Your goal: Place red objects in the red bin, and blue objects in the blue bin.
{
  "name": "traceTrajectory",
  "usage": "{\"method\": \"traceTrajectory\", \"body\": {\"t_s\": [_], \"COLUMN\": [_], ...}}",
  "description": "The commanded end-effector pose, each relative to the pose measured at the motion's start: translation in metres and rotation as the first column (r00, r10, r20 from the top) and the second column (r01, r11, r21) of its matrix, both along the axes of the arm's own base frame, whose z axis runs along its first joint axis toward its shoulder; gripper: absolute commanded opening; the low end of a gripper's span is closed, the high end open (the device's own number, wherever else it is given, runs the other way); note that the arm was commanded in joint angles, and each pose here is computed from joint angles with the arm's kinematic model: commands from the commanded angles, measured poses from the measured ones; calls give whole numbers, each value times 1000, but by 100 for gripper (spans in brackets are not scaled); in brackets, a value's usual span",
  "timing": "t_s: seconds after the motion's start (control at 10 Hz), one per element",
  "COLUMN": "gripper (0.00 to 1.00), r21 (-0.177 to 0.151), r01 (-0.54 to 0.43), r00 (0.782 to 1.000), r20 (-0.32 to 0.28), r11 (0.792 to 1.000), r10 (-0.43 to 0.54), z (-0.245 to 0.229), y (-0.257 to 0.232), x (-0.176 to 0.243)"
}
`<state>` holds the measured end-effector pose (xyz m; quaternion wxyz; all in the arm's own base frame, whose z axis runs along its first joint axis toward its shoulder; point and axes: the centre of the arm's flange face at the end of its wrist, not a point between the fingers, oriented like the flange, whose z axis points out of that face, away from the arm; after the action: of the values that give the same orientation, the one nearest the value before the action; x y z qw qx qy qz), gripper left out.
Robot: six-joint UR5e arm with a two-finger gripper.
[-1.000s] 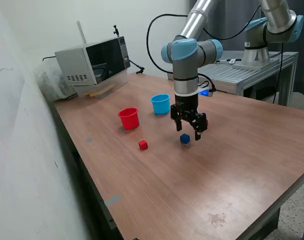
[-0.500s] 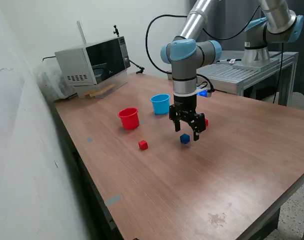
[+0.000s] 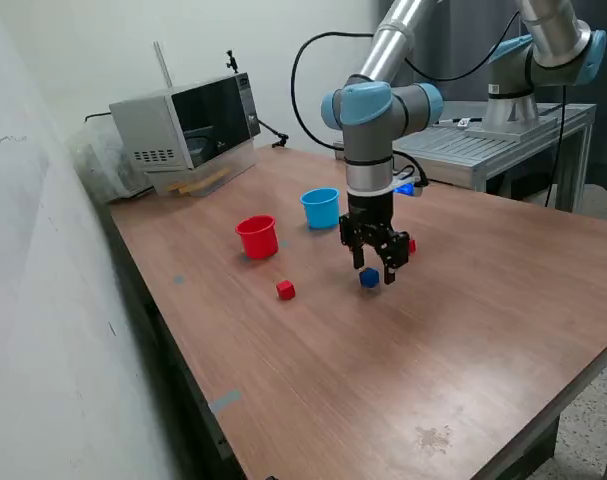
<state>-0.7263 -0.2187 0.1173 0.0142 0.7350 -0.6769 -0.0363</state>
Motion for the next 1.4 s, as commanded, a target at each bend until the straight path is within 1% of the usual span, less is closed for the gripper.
{"method": "traceTrajectory", "body": {"t_s": [0.0, 0.6, 0.7, 0.8, 0.9, 1.0, 1.1, 1.2, 1.3], "gripper": [0, 0, 0, 0, 0, 0, 0, 0, 0], "r21": [0, 8, 8, 10, 10, 8, 14, 16, 23], "r01": [-2, -80, -92, -89, -63, -21, 6, 56, 114], "r00": [1000, 997, 996, 995, 995, 994, 994, 995, 992], "r20": [-2, 10, -3, -44, -79, -107, -109, -80, -63], "r11": [1000, 997, 996, 996, 998, 1000, 1000, 998, 993], "r10": [2, 80, 92, 89, 63, 22, -4, -54, -113], "z": [0, 0, 13, 45, 99, 139, 168, 177, 177], "y": [1, 1, 3, 12, 33, 65, 100, 141, 195], "x": [-1, 1, 0, -3, 4, 12, 19, 28, 35]}}
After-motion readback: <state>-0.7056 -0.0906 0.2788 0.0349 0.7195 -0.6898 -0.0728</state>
